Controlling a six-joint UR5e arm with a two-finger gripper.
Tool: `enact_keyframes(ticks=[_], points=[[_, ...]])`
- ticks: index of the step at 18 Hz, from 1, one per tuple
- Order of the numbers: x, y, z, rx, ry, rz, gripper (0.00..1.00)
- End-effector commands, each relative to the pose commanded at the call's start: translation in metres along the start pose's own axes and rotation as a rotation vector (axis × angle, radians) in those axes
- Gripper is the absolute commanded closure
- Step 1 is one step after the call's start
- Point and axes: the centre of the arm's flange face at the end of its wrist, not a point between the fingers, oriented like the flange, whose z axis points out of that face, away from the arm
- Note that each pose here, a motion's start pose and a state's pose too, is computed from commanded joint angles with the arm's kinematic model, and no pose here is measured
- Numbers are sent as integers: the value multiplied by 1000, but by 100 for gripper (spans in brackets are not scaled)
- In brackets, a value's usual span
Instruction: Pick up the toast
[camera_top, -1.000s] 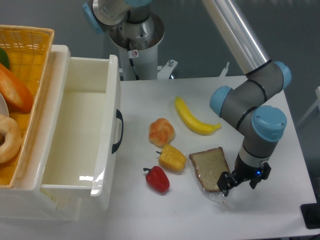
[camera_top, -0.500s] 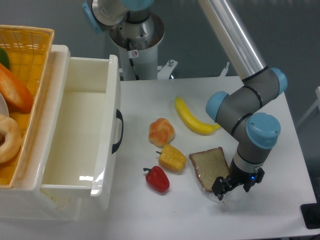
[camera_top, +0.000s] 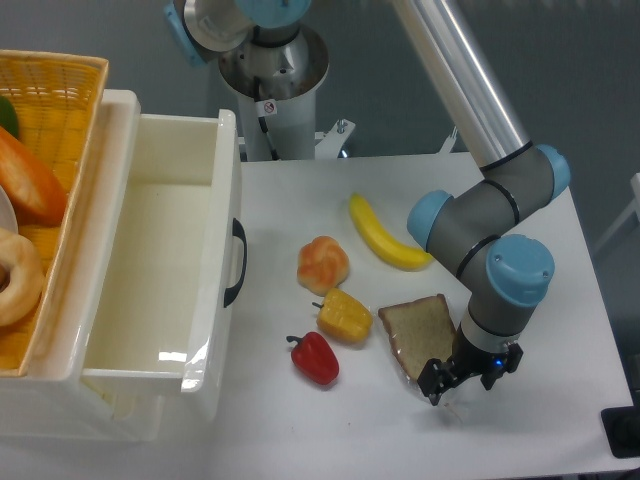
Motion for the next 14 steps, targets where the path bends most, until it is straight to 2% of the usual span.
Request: enact_keyframes(ticks=[14], points=[[16, 0, 11, -14, 5, 54, 0]])
